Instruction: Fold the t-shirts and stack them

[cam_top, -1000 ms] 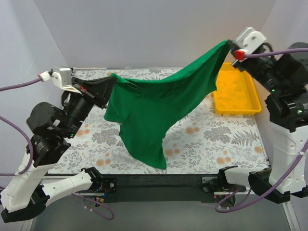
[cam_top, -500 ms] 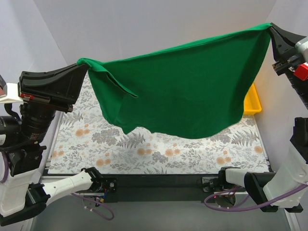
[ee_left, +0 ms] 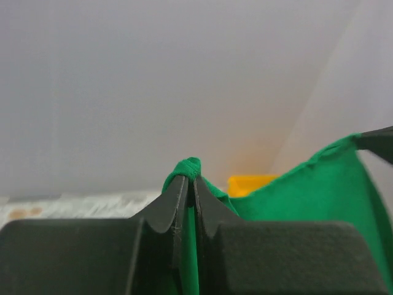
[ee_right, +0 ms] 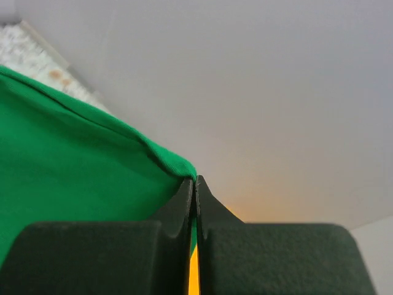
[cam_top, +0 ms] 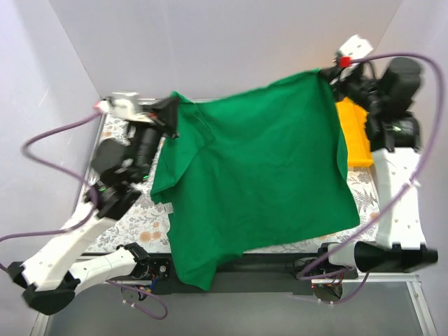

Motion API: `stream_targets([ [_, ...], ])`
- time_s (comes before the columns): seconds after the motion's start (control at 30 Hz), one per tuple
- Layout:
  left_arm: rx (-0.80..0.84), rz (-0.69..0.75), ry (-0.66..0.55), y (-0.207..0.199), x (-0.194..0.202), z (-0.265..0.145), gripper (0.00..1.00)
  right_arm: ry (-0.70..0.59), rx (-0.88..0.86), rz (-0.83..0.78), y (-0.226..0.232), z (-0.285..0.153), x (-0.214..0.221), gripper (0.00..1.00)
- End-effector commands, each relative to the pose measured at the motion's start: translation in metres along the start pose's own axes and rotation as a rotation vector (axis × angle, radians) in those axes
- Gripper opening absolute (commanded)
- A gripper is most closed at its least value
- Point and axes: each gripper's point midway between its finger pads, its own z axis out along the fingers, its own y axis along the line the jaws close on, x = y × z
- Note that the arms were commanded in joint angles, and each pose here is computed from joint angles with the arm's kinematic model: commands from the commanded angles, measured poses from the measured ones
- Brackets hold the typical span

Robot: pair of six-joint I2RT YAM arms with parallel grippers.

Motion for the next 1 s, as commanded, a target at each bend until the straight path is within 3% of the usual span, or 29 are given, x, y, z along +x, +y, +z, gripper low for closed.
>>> stream_targets([
  [0.0,-0.263,0.101,0.145,0.085,0.108,0.013,0.0,0.074,-0.146,0.129,0.039,0.04,0.094,0.01],
  [0.03,-0.216,0.061,0.274,0.099,0.162,0.01,0.0,0.108,-0.181,0.155,0.056,0.049,0.129,0.01],
  [0.07,-0.298,-0.029,0.286,0.143,0.178,0.011,0.0,0.121,-0.201,0.154,0.069,0.057,0.147,0.01],
  [0.1,-0.297,-0.064,0.401,0.163,0.23,0.004,0.0,0.16,-0.24,0.174,0.092,0.07,0.183,0.01],
  [0.17,-0.348,-0.146,0.478,0.2,0.268,0.006,0.0,0.212,-0.274,0.167,0.113,0.085,0.219,0.01],
  [0.3,-0.394,-0.333,0.78,0.247,0.368,0.004,0.0,0.392,-0.316,0.28,0.151,0.124,0.309,0.01],
  [0.37,-0.431,-0.376,0.878,0.267,0.406,0.004,0.0,0.439,-0.258,0.281,0.143,0.144,0.323,0.01],
  [0.6,-0.484,-0.416,0.935,0.304,0.439,0.023,0.0,0.631,-0.14,0.294,0.14,0.173,0.399,0.01],
  [0.97,-0.31,-0.411,0.893,0.295,0.439,0.065,0.0,0.676,0.049,0.296,0.106,0.189,0.416,0.01],
])
